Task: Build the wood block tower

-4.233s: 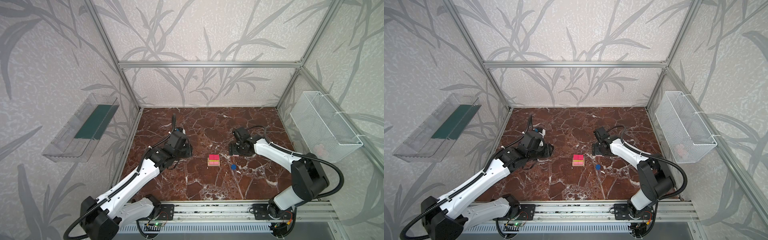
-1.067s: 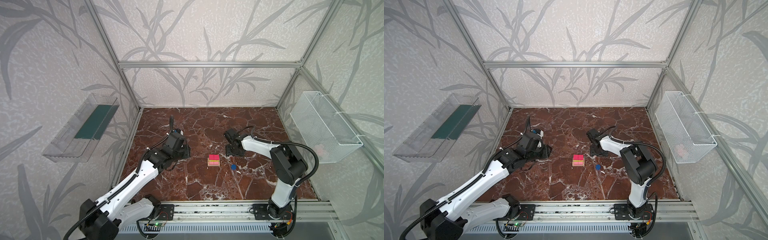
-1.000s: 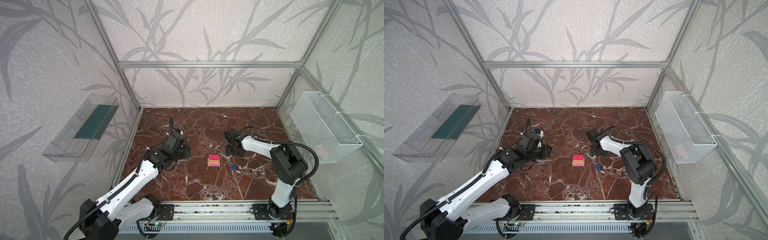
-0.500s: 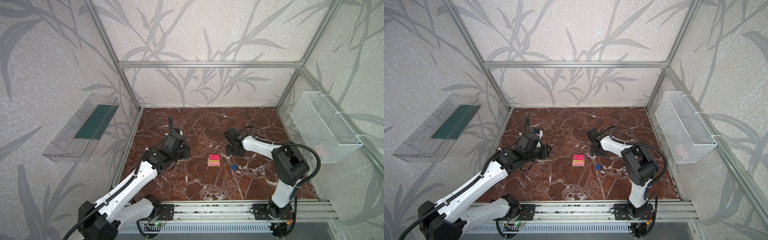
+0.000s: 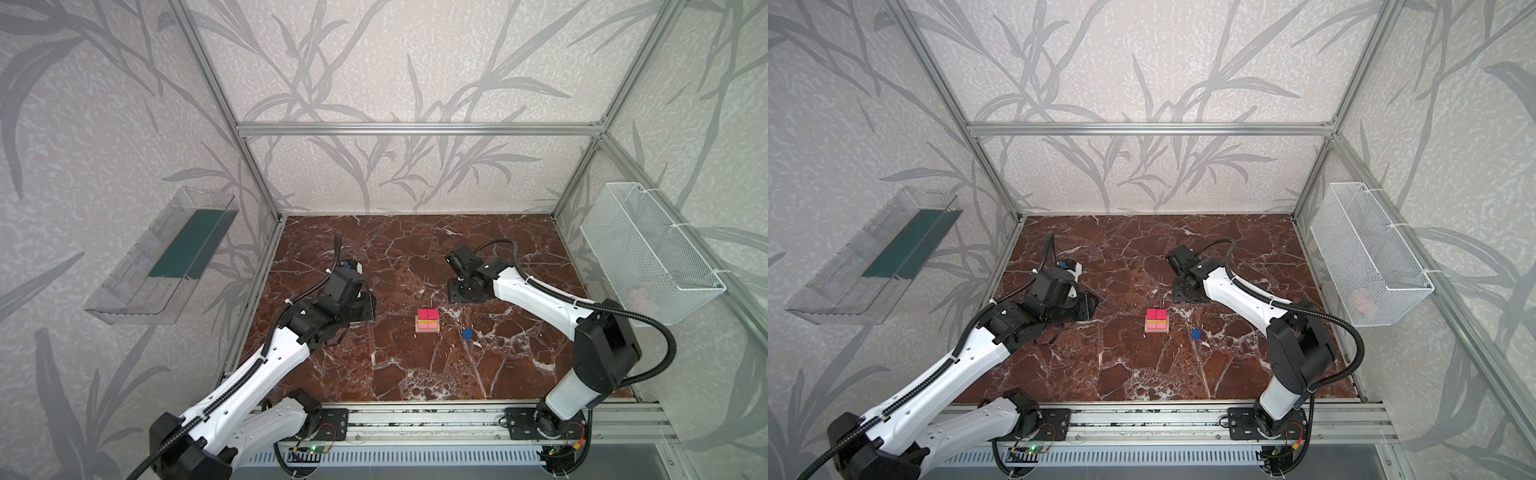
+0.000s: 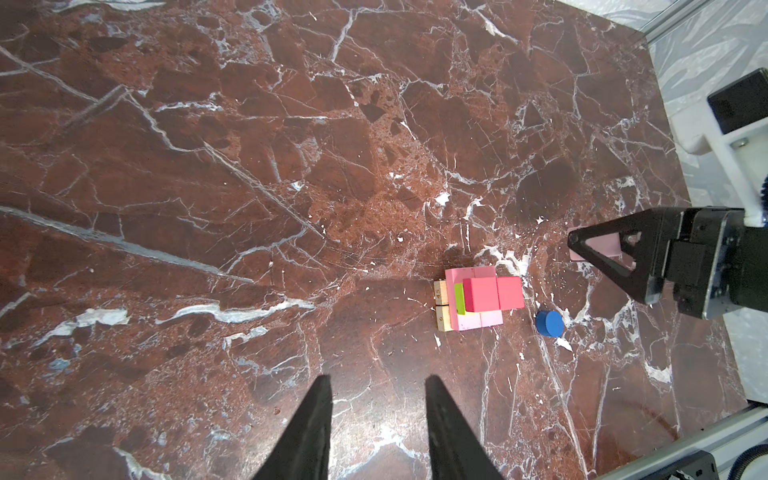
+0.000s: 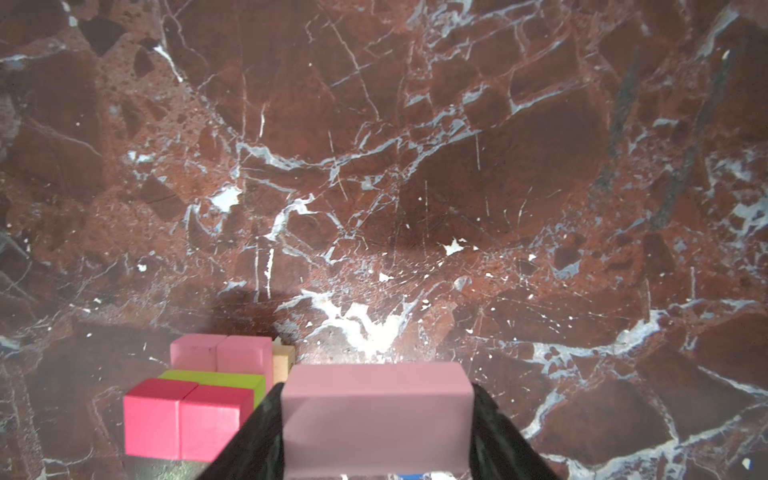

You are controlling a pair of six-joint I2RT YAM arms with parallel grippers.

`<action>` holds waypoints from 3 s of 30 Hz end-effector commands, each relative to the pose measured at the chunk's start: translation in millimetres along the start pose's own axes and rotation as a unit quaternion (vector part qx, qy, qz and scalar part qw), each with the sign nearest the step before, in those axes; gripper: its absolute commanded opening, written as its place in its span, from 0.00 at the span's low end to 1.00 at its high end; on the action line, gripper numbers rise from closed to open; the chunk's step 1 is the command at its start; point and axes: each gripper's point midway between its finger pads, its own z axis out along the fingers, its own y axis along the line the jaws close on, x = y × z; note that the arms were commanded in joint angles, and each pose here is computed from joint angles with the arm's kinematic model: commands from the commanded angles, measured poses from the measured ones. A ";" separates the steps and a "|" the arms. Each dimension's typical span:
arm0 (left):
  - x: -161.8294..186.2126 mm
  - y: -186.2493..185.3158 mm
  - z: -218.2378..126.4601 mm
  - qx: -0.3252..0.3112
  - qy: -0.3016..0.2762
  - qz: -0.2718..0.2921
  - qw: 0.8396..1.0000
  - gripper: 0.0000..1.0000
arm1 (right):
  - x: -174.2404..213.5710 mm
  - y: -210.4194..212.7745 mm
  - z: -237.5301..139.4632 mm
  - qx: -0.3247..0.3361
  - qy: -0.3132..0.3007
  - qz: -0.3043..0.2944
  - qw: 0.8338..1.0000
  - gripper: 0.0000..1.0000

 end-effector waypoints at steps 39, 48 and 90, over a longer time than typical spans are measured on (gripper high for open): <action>12.4 19.9 -12.9 -0.018 -0.001 0.036 0.999 0.39 | 39.8 86.7 -3.8 0.019 0.034 0.006 0.999 0.53; 12.0 21.1 -15.5 -0.018 -0.006 0.036 0.999 0.39 | 38.8 87.6 3.1 0.028 0.035 0.010 0.999 0.53; 12.1 22.7 -12.9 -0.023 -0.003 0.037 0.999 0.39 | 33.8 101.3 13.8 0.021 0.039 0.014 0.999 0.54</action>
